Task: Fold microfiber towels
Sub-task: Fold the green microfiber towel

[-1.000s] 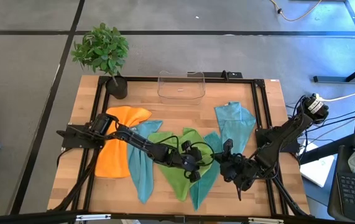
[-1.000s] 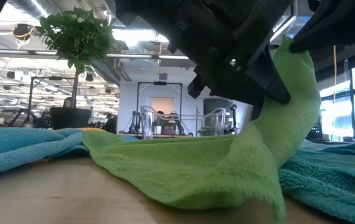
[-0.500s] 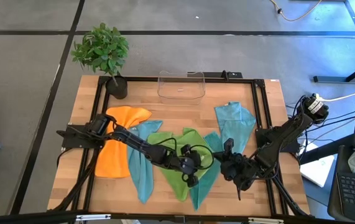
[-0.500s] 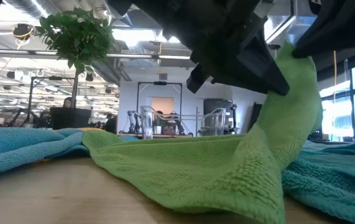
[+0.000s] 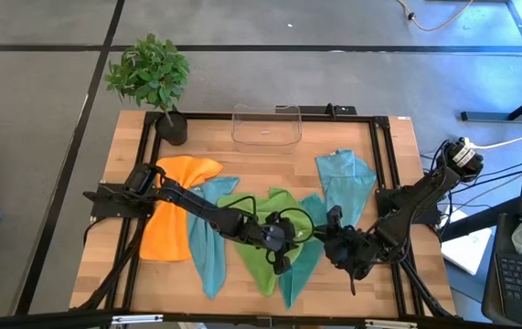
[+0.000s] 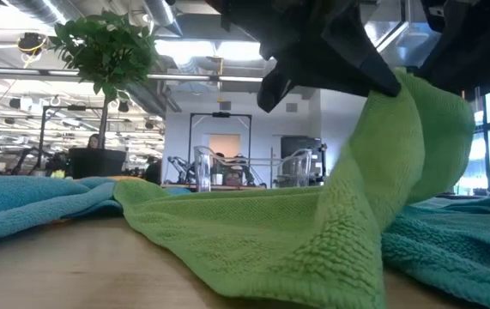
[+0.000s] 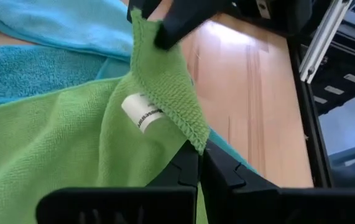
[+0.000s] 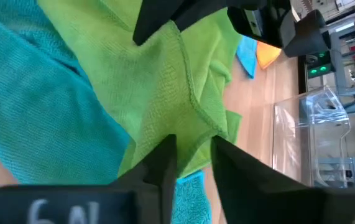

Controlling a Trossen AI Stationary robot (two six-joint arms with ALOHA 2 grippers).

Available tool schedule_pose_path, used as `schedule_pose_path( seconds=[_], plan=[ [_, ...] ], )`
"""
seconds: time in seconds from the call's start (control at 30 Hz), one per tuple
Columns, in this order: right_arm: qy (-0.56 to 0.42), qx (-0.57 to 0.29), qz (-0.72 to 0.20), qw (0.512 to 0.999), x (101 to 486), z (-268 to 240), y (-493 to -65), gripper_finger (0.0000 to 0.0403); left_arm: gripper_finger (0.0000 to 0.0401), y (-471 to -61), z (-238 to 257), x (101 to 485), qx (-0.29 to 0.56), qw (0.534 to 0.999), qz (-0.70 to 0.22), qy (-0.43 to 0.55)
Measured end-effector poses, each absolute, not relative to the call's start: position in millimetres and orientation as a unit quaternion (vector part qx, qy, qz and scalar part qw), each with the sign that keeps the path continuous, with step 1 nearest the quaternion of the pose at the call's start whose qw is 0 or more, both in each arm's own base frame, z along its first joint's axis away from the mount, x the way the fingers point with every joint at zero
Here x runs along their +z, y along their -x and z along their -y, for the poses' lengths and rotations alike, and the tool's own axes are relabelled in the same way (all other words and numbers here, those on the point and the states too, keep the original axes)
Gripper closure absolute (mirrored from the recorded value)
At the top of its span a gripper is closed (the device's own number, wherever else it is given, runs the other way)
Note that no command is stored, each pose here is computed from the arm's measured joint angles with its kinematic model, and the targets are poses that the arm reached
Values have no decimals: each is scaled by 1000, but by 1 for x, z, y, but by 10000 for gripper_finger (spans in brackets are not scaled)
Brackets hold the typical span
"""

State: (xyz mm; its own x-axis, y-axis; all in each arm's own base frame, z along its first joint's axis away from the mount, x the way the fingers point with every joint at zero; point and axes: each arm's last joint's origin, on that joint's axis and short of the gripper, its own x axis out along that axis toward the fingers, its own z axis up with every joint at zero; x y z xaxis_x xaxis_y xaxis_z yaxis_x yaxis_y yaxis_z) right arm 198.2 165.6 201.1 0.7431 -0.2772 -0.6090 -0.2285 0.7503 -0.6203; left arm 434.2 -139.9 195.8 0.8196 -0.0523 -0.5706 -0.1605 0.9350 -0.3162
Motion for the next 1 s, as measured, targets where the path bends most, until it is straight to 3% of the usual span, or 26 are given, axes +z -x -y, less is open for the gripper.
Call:
schedule_pose_path(
  seconds=[0.33,0.67,1.0],
  plan=[
    [342,-33,-341,875,204,-165,-203,219,401,-432,144,195,27,937,-302,175],
    [163,101,-398,897,188,-168,-205,215,401,-436,163,163,-5,929,-325,180],
    [141,51,-384,911,169,-152,-207,215,401,-456,189,120,-75,920,-338,182]
  ],
)
